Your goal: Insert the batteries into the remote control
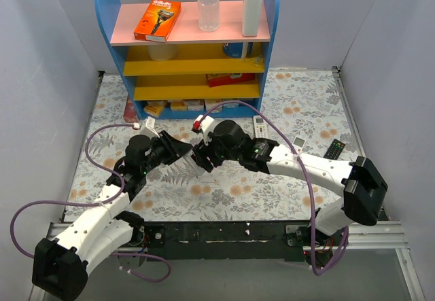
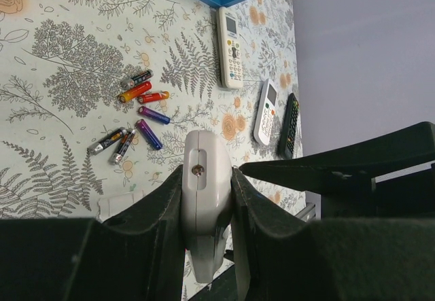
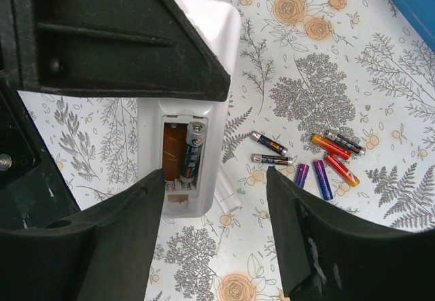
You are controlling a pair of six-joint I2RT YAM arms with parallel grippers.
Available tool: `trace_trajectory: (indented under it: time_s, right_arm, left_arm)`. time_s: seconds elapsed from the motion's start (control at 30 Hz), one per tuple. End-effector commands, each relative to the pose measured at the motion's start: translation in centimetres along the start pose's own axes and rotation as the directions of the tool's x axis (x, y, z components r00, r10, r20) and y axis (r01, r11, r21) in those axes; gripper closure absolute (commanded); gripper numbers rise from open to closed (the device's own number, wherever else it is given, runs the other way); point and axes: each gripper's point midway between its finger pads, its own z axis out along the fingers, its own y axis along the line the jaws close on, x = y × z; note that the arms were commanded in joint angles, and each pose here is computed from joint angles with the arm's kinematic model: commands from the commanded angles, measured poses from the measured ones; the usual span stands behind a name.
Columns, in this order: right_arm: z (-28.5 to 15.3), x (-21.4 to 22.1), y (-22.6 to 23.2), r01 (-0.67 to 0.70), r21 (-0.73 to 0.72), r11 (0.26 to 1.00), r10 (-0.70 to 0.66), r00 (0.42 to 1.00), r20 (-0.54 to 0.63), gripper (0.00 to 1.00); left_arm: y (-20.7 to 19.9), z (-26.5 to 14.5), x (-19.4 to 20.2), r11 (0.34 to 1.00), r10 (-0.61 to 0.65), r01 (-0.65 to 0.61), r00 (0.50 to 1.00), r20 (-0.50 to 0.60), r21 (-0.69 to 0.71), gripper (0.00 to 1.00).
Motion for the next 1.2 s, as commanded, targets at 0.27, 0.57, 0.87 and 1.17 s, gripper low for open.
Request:
trace_trajectory:
  time_s: [0.27,0.57,0.87,1.17]
  right_arm:
    - [-4.6,-5.8,0.8,0.067,-0.029,0.997,-0.063,0.990,0.126,0.28]
    - [-5.8,-7.1,-0.1,0.136,-0.079,0.988,-0.126,0.985,0.122,0.42]
    - [-7.7,-6.3,0.4,0.568,-0.123,0.814,-0.530,0.812,0.244,0.34]
    - [-7.8,-6.1,2.5,0.627,-0.260,0.734,-0.568,0.778,0.270,0.40]
  left_arm:
    - [-2.7,-0.1,-1.0,0.996,0.058,-0.058,0.998,-0.008,0.063,1.00]
    - [-4.5,-0.1,0.1,0.983,0.107,-0.092,0.990,-0.088,0.162,1.00]
    - [-6.3,-0.4,0.1,0.969,0.157,-0.125,0.978,-0.140,0.212,1.00]
    - [-7.5,-0.7,0.7,0.946,0.226,-0.169,0.955,-0.192,0.276,1.00]
